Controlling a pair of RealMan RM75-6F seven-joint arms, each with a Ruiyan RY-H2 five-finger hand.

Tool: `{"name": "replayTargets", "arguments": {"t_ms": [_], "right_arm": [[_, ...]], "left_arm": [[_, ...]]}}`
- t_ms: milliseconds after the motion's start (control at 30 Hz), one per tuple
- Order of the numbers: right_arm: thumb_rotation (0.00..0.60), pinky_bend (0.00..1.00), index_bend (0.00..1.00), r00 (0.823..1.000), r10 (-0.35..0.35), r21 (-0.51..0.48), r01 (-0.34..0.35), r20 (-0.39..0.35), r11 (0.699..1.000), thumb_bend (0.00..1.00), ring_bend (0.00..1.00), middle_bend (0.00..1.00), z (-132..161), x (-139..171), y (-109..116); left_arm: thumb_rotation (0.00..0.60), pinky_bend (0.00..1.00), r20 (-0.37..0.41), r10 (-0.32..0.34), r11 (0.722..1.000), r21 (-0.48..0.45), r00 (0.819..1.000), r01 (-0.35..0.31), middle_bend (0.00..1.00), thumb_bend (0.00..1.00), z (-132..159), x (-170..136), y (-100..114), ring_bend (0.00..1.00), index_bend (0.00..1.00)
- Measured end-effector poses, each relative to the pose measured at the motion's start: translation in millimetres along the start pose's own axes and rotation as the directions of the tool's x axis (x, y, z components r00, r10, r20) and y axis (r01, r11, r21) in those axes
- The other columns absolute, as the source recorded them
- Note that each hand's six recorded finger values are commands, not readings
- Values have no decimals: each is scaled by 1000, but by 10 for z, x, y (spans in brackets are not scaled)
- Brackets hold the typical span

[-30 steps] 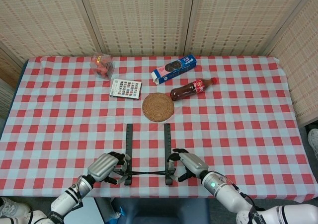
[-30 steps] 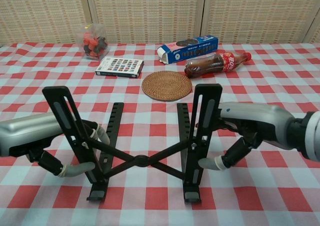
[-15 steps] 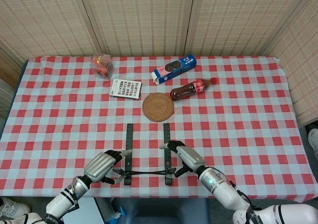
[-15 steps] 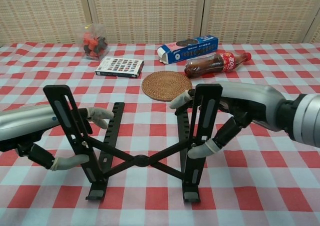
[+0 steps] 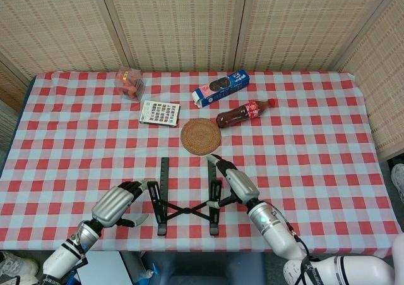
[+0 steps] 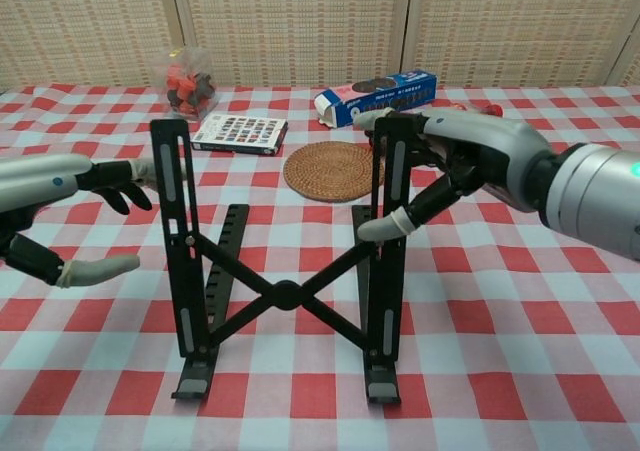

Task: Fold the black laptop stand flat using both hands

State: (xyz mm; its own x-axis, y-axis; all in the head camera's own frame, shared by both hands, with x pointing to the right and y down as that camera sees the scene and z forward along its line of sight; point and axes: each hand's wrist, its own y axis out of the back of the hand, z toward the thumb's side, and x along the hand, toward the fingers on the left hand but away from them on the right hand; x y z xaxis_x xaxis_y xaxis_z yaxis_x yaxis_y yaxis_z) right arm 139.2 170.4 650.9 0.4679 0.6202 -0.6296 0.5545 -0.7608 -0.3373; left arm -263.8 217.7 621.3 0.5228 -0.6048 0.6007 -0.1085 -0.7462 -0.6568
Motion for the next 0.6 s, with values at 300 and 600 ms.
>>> {"name": "replayTargets", "arguments": {"t_ms": [300,600], "right_arm": [[600,0,0,965,-251,19,253,-72,967,32,0,0,119,49,409],[600,0,0,934,-237,300,314,-266,901,32,0,0,338,253,624]], "left_arm": [[366,217,-26,88,994,70,996,-86,132,358,-189,26,364,186,35],[600,207,-17,121,981,156,993,-117,130,357,-343,226,527,166,36]]}}
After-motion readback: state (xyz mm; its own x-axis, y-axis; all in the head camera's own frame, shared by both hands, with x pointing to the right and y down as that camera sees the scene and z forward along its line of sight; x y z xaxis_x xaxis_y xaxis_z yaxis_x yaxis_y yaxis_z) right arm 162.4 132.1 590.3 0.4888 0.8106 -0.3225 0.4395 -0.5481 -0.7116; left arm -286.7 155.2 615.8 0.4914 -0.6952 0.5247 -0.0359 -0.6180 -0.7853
